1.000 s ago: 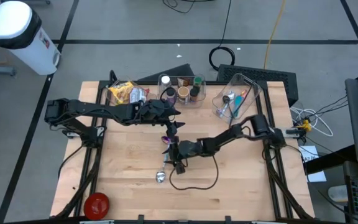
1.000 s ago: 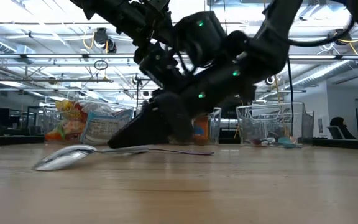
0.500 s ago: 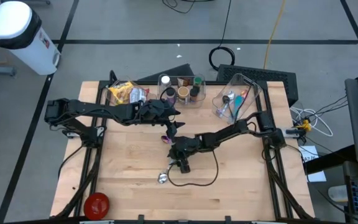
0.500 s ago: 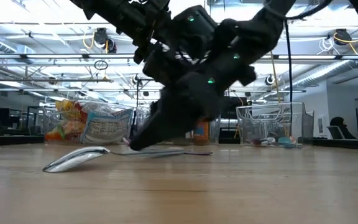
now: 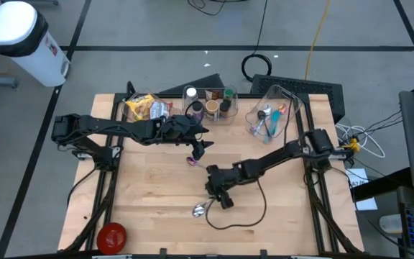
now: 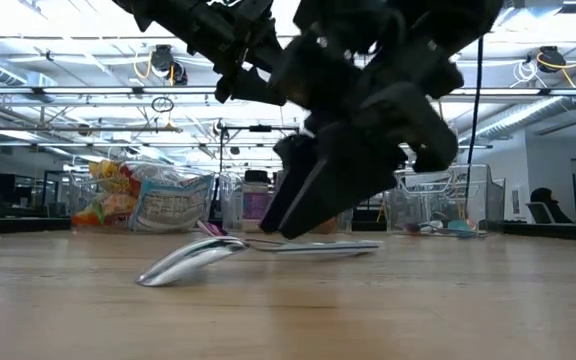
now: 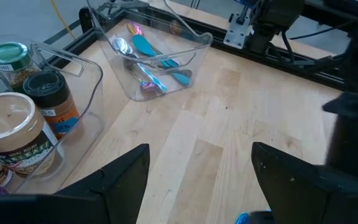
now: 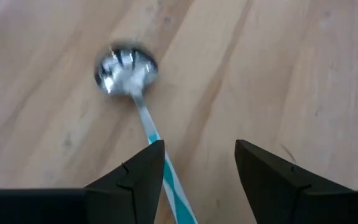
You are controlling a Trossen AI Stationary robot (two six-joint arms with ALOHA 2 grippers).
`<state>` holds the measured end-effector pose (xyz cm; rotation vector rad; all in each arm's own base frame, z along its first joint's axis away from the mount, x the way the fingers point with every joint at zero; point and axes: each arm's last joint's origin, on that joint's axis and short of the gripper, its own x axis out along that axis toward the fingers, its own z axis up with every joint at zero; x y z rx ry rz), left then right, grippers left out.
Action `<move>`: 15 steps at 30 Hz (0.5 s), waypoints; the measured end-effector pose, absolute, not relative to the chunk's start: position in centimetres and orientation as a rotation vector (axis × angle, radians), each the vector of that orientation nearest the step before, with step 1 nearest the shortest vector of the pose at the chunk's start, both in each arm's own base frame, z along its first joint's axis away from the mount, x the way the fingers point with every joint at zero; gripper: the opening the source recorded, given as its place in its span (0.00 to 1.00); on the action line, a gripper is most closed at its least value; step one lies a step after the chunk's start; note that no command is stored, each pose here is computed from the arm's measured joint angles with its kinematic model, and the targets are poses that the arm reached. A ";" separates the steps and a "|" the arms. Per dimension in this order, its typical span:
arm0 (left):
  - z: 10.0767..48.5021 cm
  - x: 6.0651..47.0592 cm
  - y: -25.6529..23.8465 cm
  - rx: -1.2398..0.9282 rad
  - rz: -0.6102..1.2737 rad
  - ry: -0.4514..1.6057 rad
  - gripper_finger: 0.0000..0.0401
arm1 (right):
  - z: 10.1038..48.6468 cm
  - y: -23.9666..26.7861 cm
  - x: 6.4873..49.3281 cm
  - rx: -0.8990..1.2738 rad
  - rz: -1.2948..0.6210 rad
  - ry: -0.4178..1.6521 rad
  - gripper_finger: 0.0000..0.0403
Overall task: Pick & Place Food Item
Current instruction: Put the white patterned spoon into the right transparent bin
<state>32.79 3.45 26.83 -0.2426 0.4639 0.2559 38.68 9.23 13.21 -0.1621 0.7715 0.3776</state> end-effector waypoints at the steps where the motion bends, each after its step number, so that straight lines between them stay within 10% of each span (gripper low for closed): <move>1: 26.8 32.8 3.5 -0.243 0.256 0.464 0.71 | 13.4 9.5 38.6 -0.174 0.374 0.761 0.48; 15: 26.8 32.8 3.4 -0.243 0.256 0.464 0.71 | 13.7 13.6 37.5 -0.353 0.442 0.713 0.48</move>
